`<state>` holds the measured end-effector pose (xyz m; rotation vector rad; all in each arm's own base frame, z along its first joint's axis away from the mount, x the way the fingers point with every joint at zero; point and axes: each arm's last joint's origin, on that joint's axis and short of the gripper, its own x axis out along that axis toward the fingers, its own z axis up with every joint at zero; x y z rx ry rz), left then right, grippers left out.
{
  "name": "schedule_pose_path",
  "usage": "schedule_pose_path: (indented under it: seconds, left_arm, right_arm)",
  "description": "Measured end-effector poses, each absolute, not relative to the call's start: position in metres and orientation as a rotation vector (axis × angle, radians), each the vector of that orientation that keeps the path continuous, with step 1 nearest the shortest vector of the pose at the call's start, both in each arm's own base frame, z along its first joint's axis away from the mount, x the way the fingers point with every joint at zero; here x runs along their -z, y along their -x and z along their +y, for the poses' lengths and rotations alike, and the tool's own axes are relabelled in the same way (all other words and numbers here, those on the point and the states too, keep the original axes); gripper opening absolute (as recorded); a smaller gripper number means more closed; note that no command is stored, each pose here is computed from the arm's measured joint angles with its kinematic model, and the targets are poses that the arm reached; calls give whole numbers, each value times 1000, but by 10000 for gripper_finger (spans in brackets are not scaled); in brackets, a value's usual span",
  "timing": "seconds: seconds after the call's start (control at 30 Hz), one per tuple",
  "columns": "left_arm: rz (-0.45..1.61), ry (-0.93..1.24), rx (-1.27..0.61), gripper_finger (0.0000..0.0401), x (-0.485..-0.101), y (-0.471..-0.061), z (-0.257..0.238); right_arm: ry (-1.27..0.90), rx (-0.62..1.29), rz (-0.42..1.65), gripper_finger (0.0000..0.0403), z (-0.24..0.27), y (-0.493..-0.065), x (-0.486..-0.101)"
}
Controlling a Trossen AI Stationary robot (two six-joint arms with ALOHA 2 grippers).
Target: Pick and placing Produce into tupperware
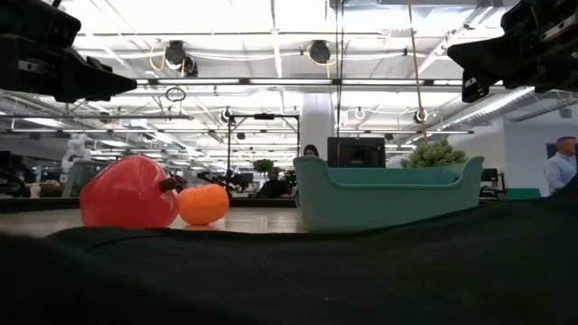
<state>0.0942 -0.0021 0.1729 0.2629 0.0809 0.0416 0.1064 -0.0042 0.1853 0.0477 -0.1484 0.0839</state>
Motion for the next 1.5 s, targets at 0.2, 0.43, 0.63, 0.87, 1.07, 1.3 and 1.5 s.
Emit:
schedule_pose_path:
  seconds: [0.2, 0.43, 0.63, 0.87, 1.07, 1.3, 1.5]
  left_arm:
    - [81, -263, -41, 35, -173, -94, -2]
    - [79, -263, -41, 35, -173, -94, -2]
    - [32, -255, -48, 35, -178, -94, -2]
    - [-75, -121, -55, 35, -188, -94, -2]
    - [-123, -74, -48, 35, -192, -94, -2]
    - [-168, -36, -48, 35, -196, -93, -2]
    - [-113, -65, -52, 35, -191, -94, -2]
  right_arm:
    - [-47, -84, -148, 0, -4, -106, -185]
    - [-48, -84, -148, 0, -4, -106, -185]
    - [-48, -84, -148, 0, -4, -106, -185]
    - [-48, -84, -148, 0, -4, -106, -185]
    - [-19, -81, -149, 0, -4, -106, -185]
    - [3, -78, -164, 0, -4, -106, -187]
    - [1, -77, -182, 0, -4, -106, -188]
